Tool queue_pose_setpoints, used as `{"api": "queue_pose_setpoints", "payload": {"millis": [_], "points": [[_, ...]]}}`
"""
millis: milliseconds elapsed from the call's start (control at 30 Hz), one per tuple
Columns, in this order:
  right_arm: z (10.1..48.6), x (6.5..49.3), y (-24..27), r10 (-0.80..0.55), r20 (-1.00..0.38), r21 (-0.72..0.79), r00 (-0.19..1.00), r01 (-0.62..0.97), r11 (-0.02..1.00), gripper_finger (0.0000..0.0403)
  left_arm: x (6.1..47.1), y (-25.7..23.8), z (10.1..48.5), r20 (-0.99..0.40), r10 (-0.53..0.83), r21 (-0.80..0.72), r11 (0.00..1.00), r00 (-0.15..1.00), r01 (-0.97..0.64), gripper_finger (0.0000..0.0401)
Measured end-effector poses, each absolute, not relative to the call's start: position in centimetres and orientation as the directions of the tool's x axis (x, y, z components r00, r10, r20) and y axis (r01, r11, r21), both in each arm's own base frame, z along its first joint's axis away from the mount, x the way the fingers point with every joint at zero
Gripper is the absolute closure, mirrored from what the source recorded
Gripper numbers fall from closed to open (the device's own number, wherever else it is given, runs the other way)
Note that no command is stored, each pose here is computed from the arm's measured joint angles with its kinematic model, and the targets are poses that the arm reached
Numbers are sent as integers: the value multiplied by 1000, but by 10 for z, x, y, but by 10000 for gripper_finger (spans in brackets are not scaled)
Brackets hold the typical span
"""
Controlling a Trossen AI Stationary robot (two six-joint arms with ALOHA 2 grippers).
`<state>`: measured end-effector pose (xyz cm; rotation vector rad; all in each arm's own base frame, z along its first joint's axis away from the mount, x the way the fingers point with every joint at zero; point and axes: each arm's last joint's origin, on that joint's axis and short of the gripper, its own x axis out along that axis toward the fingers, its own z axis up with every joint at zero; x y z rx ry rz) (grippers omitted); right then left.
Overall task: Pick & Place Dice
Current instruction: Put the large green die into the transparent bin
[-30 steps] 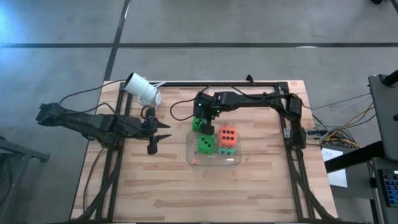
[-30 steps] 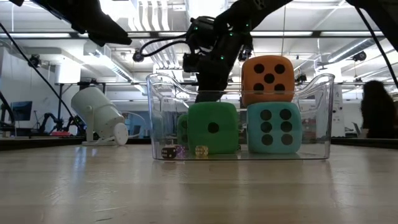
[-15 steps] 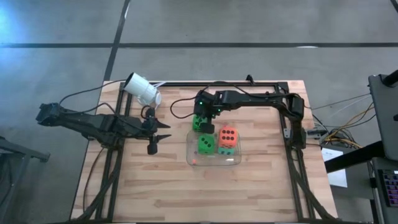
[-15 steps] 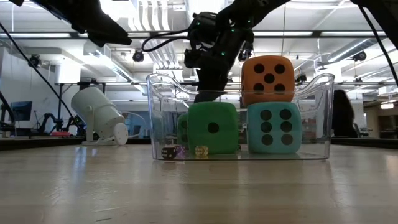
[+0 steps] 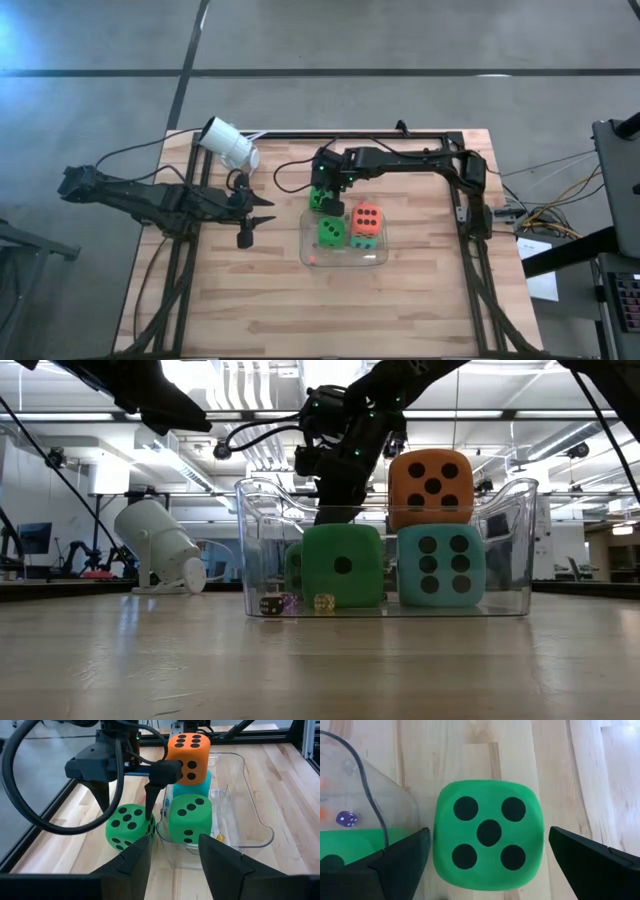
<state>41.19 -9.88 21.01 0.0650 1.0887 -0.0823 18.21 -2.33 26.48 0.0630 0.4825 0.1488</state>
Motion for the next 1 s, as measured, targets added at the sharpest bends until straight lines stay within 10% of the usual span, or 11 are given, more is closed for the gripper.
{"api": "queue_pose_setpoints", "payload": {"millis": [1000], "points": [[199, 407, -99, -27, -901, 26, 434, 115, 993, 3, 182, -23, 265, -458, 158, 95, 987, 875, -129, 230]]}}
